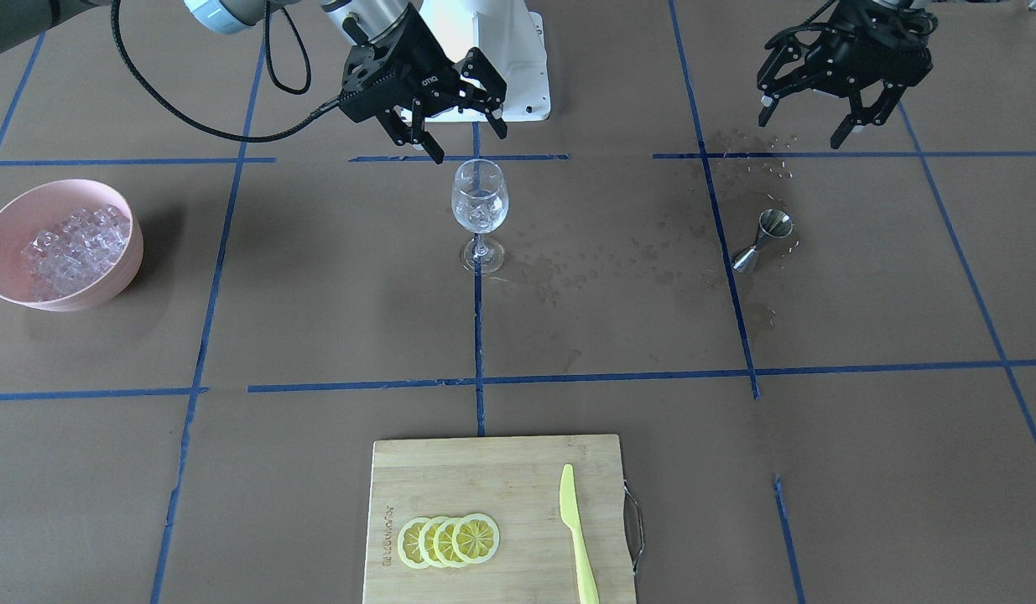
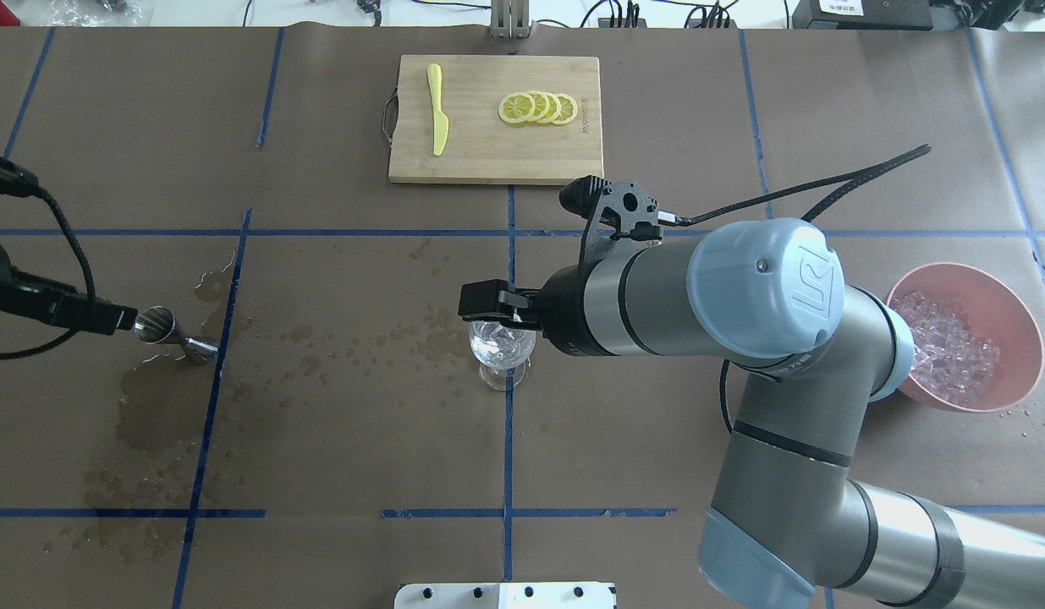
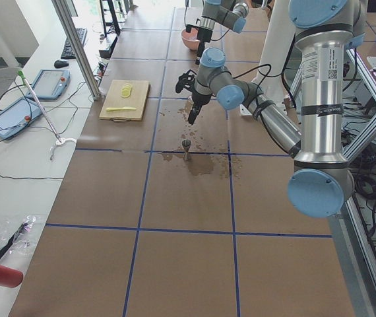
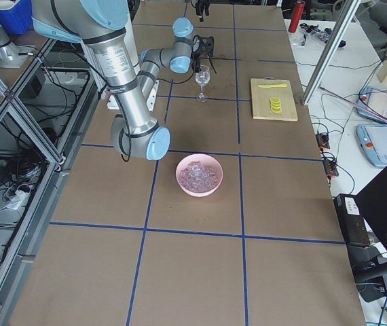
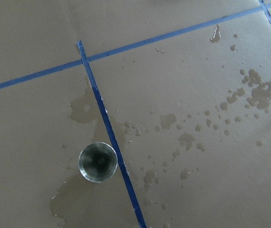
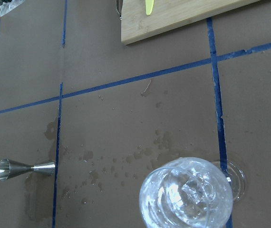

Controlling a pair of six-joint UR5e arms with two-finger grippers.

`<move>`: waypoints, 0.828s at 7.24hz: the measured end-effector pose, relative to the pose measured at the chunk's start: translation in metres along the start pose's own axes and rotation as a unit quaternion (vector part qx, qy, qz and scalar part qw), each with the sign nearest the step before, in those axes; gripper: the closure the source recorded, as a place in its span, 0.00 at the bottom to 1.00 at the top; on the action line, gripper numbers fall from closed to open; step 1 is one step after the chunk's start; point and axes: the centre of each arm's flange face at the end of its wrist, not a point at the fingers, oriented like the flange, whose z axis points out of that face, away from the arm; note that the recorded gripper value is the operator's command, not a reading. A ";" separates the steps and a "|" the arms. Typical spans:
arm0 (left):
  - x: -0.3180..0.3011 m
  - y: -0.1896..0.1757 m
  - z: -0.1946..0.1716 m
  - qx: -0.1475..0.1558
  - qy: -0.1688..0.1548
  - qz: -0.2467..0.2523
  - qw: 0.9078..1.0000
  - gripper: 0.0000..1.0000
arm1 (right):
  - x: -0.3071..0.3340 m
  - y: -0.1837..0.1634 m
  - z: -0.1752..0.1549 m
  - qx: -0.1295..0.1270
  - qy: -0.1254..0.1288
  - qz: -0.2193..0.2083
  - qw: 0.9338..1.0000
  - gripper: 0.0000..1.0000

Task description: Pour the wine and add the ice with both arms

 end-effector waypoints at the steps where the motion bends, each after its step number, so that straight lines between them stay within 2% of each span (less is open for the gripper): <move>1: 0.001 -0.037 -0.018 0.007 -0.024 0.014 1.000 0.00 | -0.001 0.001 -0.009 -0.001 0.009 0.002 1.000 0.00; 3: -0.013 -0.094 -0.038 0.009 -0.063 0.027 0.998 0.00 | 0.003 -0.014 -0.031 0.005 0.036 0.010 0.999 0.00; 5: -0.049 -0.125 -0.035 0.017 -0.069 0.007 0.997 0.00 | 0.022 -0.062 -0.057 0.017 0.064 0.012 0.998 0.00; 6: -0.079 -0.139 -0.038 0.025 -0.060 -0.013 0.998 0.00 | 0.034 -0.091 -0.070 0.031 0.081 -0.011 0.996 0.00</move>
